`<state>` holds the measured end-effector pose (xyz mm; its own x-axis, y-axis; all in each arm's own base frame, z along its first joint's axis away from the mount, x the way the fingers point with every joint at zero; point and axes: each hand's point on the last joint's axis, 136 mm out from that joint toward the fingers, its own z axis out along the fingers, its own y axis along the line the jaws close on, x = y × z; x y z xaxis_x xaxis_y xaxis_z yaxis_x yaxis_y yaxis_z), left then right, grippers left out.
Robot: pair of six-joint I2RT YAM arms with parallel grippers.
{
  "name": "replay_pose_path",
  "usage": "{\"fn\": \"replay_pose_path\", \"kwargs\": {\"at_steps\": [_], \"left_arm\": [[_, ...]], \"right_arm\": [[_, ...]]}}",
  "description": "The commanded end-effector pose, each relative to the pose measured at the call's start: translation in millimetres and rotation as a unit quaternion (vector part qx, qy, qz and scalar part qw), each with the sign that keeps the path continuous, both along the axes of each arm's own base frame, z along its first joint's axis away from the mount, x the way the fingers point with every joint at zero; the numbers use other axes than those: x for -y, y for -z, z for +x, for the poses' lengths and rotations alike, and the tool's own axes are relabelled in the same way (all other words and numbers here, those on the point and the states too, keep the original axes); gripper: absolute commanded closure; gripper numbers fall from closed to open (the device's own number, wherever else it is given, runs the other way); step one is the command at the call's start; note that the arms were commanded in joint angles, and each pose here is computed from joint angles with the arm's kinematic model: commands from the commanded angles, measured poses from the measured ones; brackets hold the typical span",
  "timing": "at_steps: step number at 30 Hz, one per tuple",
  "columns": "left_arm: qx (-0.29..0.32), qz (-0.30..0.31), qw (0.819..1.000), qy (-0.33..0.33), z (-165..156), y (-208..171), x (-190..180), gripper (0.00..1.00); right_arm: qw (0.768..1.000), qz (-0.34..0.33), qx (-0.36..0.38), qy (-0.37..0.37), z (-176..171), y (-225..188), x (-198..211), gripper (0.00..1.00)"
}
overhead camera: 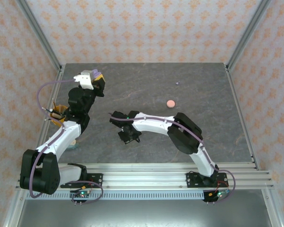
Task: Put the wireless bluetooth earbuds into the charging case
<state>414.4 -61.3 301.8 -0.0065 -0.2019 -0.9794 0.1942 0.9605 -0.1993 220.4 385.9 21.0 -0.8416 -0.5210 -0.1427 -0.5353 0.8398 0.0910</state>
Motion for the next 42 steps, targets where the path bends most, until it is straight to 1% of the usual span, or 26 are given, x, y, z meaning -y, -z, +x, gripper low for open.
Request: {"fn": "replay_pose_path", "kwargs": {"at_steps": [1, 6, 10, 14, 18, 24, 29, 32, 36, 42], "left_arm": [[0.018, -0.008, 1.000, 0.006, 0, -11, -1, 1.00], [0.015, -0.009, 1.000, 0.015, 1, -10, 2, 1.00], [0.008, -0.013, 1.000, 0.027, 2, -7, 6, 1.00], [-0.002, -0.016, 0.999, 0.043, 3, 0, 12, 1.00], [-0.013, -0.017, 0.998, 0.063, 5, 7, 20, 1.00], [-0.025, -0.017, 0.995, 0.093, 5, 16, 37, 1.00], [-0.037, -0.012, 0.992, 0.121, 5, 26, 57, 1.00], [-0.044, -0.011, 0.991, 0.127, 6, 32, 64, 1.00], [-0.047, -0.014, 0.990, 0.130, 8, 35, 69, 1.00], [-0.048, -0.014, 0.990, 0.128, 9, 34, 71, 1.00]], "right_arm": [[0.998, -0.040, 0.013, 0.044, 16, 11, 36, 0.86], [0.997, -0.025, 0.033, 0.070, 28, -2, 49, 0.87], [0.995, -0.026, 0.048, 0.084, 36, -5, 60, 0.88], [0.993, -0.027, 0.063, 0.097, 42, -8, 71, 0.90], [0.990, -0.015, 0.084, 0.115, 50, -19, 79, 0.90], [0.981, 0.025, 0.134, 0.139, 64, -58, 87, 0.91], [0.969, 0.065, 0.183, 0.152, 77, -107, 93, 0.90], [0.966, 0.083, 0.185, 0.162, 82, -123, 98, 0.90], [0.969, 0.076, 0.174, 0.159, 81, -118, 103, 0.90], [0.976, 0.060, 0.138, 0.156, 66, -78, 109, 0.91]]}}
